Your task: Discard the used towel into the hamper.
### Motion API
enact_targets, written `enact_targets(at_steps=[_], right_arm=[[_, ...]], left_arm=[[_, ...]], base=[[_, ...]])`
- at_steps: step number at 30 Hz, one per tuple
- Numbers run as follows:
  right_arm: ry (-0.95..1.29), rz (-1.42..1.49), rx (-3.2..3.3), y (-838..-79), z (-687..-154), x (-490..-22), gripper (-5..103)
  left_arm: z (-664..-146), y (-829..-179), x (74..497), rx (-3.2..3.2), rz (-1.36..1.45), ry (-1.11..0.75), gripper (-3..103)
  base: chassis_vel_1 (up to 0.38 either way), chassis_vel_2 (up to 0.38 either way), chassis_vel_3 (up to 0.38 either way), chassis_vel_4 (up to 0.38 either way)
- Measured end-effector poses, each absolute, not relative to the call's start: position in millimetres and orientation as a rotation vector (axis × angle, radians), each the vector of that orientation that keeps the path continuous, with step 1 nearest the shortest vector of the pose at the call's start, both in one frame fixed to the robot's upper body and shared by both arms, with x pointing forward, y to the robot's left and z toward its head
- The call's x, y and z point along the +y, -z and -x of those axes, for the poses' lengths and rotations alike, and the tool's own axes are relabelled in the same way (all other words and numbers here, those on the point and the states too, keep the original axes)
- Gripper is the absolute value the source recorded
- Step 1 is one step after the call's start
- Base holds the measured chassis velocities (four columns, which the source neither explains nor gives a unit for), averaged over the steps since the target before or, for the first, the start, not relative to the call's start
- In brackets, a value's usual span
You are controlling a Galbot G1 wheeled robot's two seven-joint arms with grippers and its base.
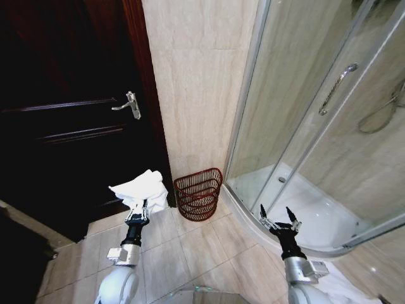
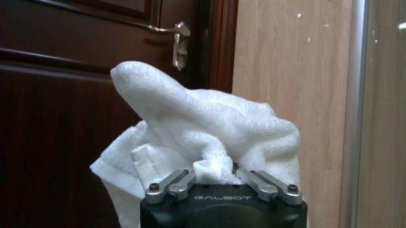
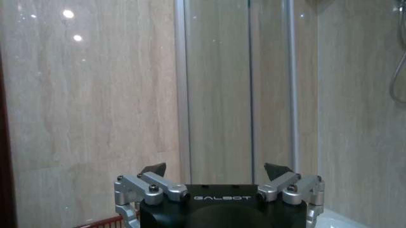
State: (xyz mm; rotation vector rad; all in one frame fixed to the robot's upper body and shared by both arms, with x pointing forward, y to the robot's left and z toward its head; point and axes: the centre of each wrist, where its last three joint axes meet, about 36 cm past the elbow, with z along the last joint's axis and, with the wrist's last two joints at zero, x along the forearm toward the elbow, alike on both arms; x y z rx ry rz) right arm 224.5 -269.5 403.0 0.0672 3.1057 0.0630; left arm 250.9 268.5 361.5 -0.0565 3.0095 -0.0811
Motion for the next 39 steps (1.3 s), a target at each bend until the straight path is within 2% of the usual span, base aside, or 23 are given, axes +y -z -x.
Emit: enact_targets(at_steps=[39], right_arm=[[-0.02,-0.066,3.117,-396,-238,-268,100]], left_arm=[[-263,-354,272,3.01,0.027,0.086,12]], base=[[0.0,0.0,0.0,0.0]])
